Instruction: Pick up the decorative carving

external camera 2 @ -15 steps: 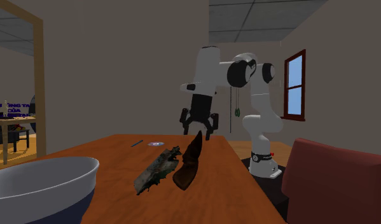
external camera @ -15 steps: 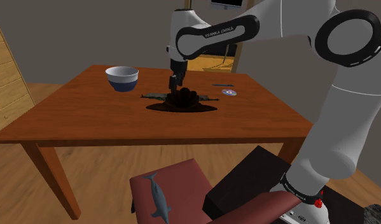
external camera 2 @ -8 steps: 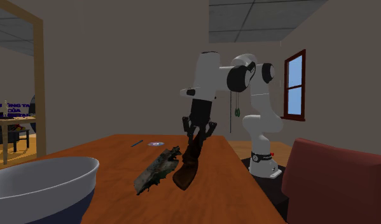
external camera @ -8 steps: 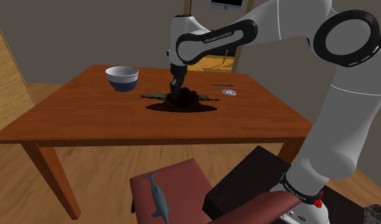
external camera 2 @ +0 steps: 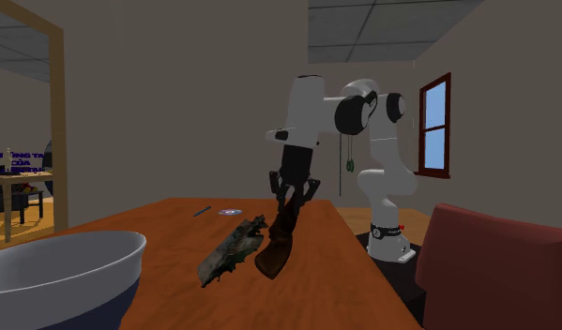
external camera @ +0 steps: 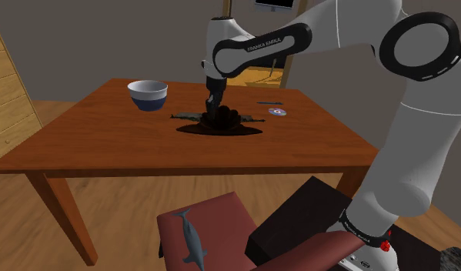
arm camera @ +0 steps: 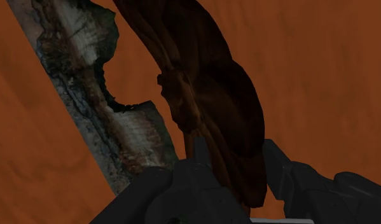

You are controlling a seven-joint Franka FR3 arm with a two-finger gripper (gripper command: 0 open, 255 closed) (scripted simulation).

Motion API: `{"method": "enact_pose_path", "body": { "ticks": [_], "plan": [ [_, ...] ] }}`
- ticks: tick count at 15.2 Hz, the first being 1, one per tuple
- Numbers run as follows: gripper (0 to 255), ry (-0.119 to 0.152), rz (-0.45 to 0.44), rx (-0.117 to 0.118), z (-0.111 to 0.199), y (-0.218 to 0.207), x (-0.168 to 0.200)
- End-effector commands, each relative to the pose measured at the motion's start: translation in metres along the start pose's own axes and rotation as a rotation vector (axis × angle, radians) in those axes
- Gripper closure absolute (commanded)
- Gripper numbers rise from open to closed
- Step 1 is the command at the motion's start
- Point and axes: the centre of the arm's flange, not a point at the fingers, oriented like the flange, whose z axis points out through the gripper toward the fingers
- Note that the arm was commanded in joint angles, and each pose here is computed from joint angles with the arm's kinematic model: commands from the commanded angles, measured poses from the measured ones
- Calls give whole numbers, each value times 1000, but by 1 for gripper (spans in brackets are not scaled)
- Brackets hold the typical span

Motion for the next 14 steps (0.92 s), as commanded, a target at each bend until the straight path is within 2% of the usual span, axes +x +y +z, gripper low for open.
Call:
{"method": "enact_pose_path", "body": {
  "ticks": [1, 14],
  "plan": [
    [255, 1, 0, 0, -7, 1, 1],
    [255, 1, 0, 0, -75, 11, 5]
  ]
}}
